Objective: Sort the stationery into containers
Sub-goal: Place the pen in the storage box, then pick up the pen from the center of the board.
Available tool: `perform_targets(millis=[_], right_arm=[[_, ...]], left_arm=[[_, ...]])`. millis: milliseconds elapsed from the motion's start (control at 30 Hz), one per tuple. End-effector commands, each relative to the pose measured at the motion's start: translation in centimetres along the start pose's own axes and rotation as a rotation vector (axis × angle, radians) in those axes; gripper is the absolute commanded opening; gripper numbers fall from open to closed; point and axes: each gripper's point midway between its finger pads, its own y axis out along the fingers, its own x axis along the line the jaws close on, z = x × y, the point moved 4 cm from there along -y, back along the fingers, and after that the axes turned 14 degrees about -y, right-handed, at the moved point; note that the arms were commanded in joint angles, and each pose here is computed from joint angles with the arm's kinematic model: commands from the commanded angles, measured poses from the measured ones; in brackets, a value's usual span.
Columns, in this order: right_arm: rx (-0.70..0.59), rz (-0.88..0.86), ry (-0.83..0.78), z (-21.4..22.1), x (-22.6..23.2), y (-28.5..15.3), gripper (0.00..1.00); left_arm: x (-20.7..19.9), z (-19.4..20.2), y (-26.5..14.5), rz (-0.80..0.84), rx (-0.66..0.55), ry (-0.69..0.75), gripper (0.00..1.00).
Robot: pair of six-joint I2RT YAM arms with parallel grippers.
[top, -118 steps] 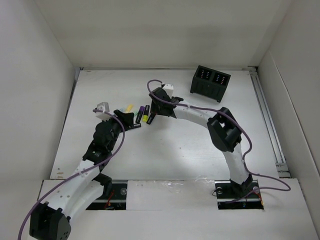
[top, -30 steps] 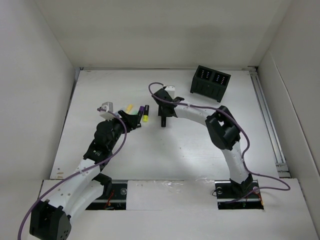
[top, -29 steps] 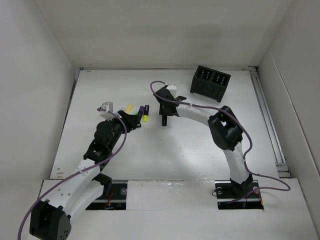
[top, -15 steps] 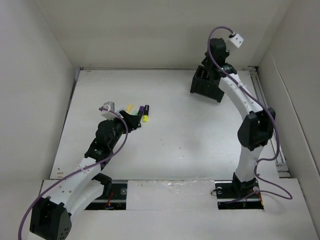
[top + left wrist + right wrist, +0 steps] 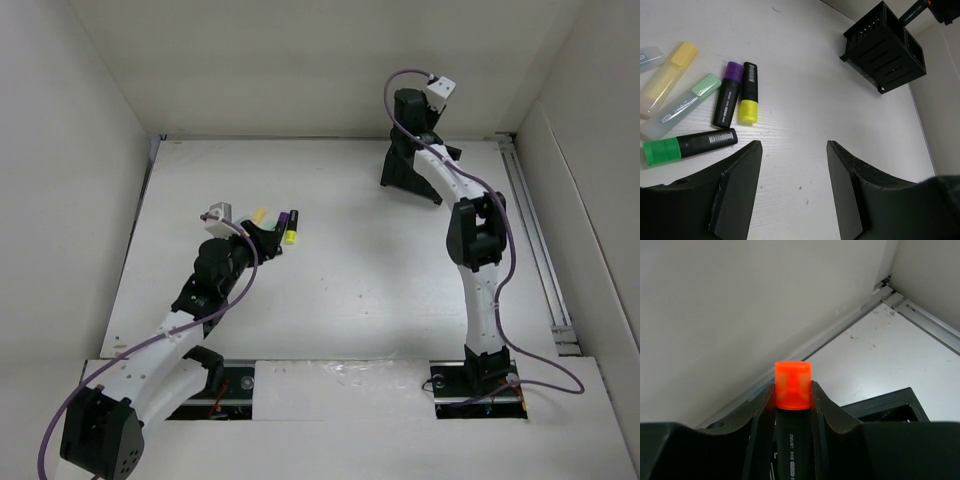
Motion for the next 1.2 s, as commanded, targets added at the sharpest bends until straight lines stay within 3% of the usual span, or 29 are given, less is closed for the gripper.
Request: perform_targets(millis=[0,167,333,367,400,433,533,700,833,867,933,967,1000,1033,1067,1167], right_arm=[[-0.080,0.042,0.042,-2.7,-0.5,-0.6,0.09],[-0.061,0.043,0.013,0.2,0.2,-2.0,0.14],[-0.069,0.049,0.017,0.4,0.0,-3.8,0.33],[-0.072,0.050,0.019,0.4,0.0,-4.3,0.43],[-0.072,0.050,0.019,0.4,0.0,-4.3,0.43],[-0.076,0.056,0.021,0.1,-0.1,-5.0,0.53],[-0.096,0.043,0.063,-1.8,-0.6,-6.8,0.73],[-0.130,-0.088,0.130,-5.9,-1.4,-10.7,0.86],[-0.102,-0.250,0.135,-7.0,-0.8,-15.4,0.87],[-0.093,-0.304,0.171,-7.7,-0.9,-16.8,0.85],[-0.044,-0.460,0.170,-6.5,0.7,-19.9,0.58],[0.000,-0.513,0.142,-4.1,1.0,-20.8,0.43],[0.025,-0.576,0.177,-3.9,1.1,-22.1,0.16],[0.058,-0.630,0.178,-2.8,1.6,-23.1,0.06],[0.099,-0.717,0.174,-1.6,2.5,-24.9,0.00],[0.194,-0.770,0.147,2.7,2.9,-26.9,0.00]], left_arm=[[-2.3,-1.8,0.1,0.073,-0.059,-0.006,0.51],[-2.2,-1.8,0.4,0.064,-0.051,-0.006,0.51],[-2.1,-1.6,0.6,0.056,-0.046,-0.005,0.51],[-2.1,-1.6,0.6,0.056,-0.046,-0.005,0.51],[-2.1,-1.6,0.6,0.056,-0.046,-0.005,0.51],[-1.9,-1.8,0.6,0.048,-0.056,-0.006,0.51],[-1.3,-1.8,0.7,0.021,-0.076,-0.006,0.51],[0.2,-1.8,1.3,-0.059,-0.098,-0.003,0.51],[2.0,-1.5,2.3,-0.174,-0.103,-0.011,0.49],[2.0,-1.8,2.5,-0.186,-0.111,-0.010,0.48],[2.9,-1.5,3.4,-0.245,-0.106,-0.011,0.42],[3.2,-1.4,3.7,-0.268,-0.100,-0.006,0.40],[3.6,-1.3,4.0,-0.293,-0.092,-0.002,0.38],[4.7,-0.5,4.4,-0.351,-0.063,0.002,0.37],[4.5,-0.6,4.9,-0.353,-0.063,-0.006,0.36],[5.1,-0.2,5.9,-0.385,-0.038,0.009,0.35]])
